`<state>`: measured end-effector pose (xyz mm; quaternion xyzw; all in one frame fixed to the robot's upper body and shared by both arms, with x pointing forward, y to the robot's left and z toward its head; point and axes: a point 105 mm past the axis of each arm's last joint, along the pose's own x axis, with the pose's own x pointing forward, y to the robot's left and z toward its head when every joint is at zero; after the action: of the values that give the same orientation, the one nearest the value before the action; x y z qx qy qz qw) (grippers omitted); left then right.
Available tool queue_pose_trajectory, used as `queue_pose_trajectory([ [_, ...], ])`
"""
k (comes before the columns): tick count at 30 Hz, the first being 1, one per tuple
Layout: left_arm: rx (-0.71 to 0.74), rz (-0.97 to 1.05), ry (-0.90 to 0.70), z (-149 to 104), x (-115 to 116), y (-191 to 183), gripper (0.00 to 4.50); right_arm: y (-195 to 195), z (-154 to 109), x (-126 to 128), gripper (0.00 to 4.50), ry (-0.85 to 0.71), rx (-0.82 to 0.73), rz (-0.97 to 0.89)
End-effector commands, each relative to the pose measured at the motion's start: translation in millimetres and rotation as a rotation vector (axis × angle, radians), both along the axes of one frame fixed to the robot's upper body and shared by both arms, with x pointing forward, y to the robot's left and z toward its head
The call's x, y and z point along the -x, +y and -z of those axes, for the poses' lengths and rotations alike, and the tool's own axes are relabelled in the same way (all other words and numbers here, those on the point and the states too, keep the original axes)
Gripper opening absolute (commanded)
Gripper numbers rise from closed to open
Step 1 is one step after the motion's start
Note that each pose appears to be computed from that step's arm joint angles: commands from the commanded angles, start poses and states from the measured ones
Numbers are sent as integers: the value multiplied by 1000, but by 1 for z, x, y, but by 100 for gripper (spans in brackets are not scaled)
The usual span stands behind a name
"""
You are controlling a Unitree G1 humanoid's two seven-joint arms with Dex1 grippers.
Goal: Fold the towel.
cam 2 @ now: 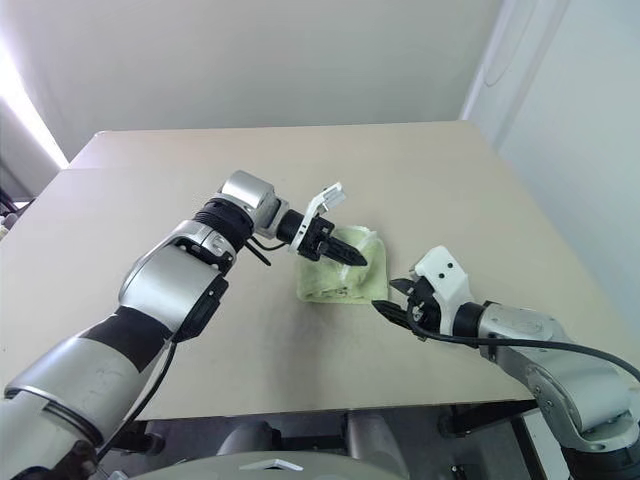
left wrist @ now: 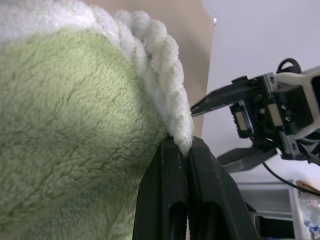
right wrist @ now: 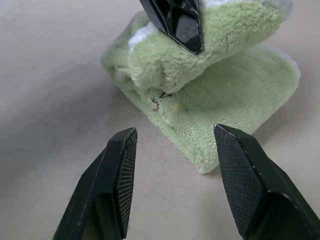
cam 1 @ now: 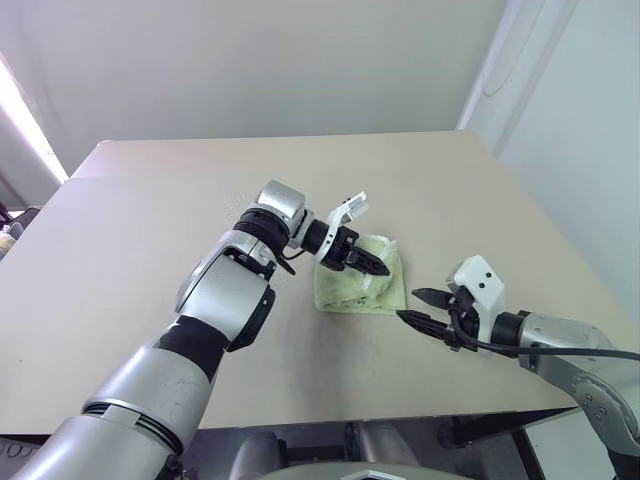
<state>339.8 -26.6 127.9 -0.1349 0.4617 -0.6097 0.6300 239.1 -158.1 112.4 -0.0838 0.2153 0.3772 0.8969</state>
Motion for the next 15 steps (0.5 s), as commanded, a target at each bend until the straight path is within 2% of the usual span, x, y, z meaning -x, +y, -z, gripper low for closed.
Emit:
queue_pose_trajectory([
  [1, 15, -21, -62, -4, -6, -7, 47, 2, -12, 1, 256, -52, 8, -7],
  [2, 29, -30, -63, -3, -7, -8, 62, 1, -11, 1, 256, -52, 11, -4],
  [6, 59, -20, -54, -2, -5, -9, 204, 0, -10, 1, 256, -48, 22, -2],
  [12, 158, 13, 9, -24, -1, -4, 420, -1, -10, -2, 256, -49, 27, 0],
  [13, 190, 26, 5, -31, -2, -1, 448, -2, -10, -3, 256, -49, 29, -1],
  [15, 243, 29, -8, -47, -5, 6, 448, -4, -12, -5, 256, -55, 27, 6],
])
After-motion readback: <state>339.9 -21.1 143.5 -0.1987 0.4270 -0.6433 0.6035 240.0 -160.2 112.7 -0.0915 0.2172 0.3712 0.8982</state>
